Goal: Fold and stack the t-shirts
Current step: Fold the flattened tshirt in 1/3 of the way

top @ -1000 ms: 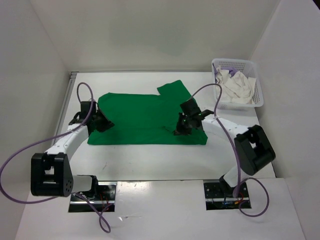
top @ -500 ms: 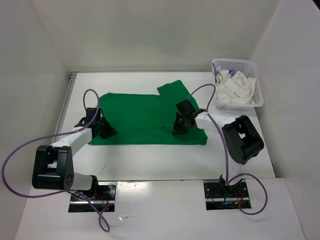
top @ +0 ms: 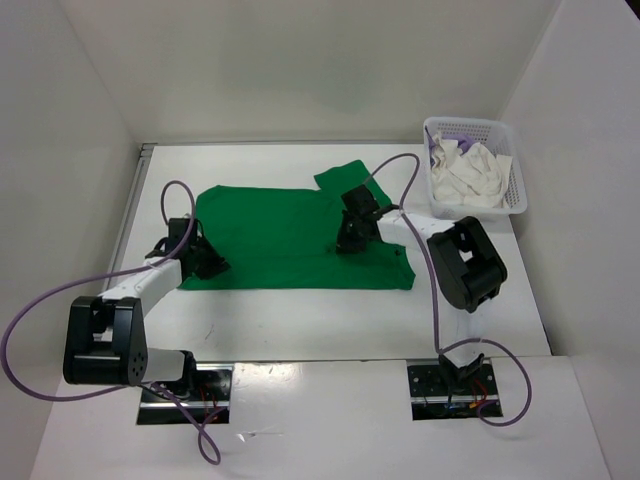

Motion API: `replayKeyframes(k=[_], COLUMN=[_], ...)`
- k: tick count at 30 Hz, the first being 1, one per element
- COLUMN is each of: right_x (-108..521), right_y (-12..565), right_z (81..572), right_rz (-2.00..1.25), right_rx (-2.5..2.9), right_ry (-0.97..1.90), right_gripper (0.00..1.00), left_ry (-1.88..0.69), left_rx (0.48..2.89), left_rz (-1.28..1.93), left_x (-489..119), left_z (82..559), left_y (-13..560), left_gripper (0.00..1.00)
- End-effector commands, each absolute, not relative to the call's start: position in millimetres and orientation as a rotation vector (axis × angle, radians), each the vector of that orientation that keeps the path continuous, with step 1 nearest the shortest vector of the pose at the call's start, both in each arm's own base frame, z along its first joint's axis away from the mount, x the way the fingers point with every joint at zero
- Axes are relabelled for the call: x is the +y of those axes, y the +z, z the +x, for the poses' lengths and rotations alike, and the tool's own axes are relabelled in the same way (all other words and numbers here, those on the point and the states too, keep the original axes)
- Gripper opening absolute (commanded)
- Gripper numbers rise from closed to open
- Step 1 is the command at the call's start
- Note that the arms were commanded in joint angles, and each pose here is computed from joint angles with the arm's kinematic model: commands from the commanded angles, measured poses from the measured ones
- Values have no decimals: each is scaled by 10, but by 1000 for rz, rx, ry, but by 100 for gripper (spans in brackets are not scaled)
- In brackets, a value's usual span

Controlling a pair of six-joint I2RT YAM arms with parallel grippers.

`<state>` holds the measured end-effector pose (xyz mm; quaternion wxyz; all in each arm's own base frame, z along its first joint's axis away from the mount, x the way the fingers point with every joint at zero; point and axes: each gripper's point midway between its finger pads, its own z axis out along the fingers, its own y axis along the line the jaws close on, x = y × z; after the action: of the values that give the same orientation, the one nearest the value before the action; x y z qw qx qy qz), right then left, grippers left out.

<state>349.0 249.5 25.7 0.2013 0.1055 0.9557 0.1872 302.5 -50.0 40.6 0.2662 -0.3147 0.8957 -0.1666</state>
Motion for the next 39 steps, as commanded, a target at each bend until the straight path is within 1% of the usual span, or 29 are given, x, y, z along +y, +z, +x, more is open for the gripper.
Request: replayKeyframes(k=[1, 4, 8, 11, 12, 13, 15, 17, 18, 19, 20, 22, 26, 28, 33, 39], right_x=[2672, 2798, 2928, 2973, 2960, 2932, 2750, 2646, 2620, 2528, 2504, 2439, 2459, 2446, 2554, 2663], right_y=[410, 411, 695, 835, 1051, 1131, 1085, 1001, 989, 750, 723, 529, 383, 256, 328, 343], right_z=[3892, 4076, 4400, 4387, 4365, 4317, 4013, 3841, 3755, 3597, 3556, 3408, 3374, 3351, 3536, 3790], right_rz=[253, 248, 237, 213, 209, 207, 197, 189, 184, 191, 191, 192, 186, 190, 186, 190], right_rx=[2573, 2564, 2482, 2490, 2452, 2442, 2469, 2497, 2509, 2570, 2567, 2616, 2638, 2669, 2634, 2604], right_ry=[550, 569, 582, 609, 633, 639, 617, 596, 605, 567, 568, 551, 564, 544, 567, 559], right_gripper=[2, 2, 2, 2, 2, 4, 5, 5, 3, 3, 1, 1, 0, 0, 0, 0], left_ry=[-438, -438, -451, -450, -438, -440, -427, -437, -433, -447, -441, -440, -444, -436, -467, -439], left_rx=[2386, 2368, 2330, 2322, 2313, 2308, 2299, 2305, 2319, 2323, 2345, 2348, 2336, 2362, 2361, 2369], left_rz=[-848, -855, -838, -820, -808, -806, -793, -777, -783, -778, -788, -789, -784, -795, -815, -841], left_x=[-461, -428, -427, -423, -405, -405, -386, -404, -404, -425, -427, -427, -427, -427, -465, -432], left_z=[3036, 3066, 3129, 3156, 3161, 3143, 3146, 3142, 3100, 3096, 3028, 3010, 3012, 2976, 3023, 2951], left_y=[477, 540, 712, 806, 833, 863, 889, 892, 833, 837, 745, 708, 719, 630, 596, 515], left_gripper=[20, 20, 20, 20, 21, 21, 21, 21, 21, 21, 21, 21, 21, 21, 21, 22])
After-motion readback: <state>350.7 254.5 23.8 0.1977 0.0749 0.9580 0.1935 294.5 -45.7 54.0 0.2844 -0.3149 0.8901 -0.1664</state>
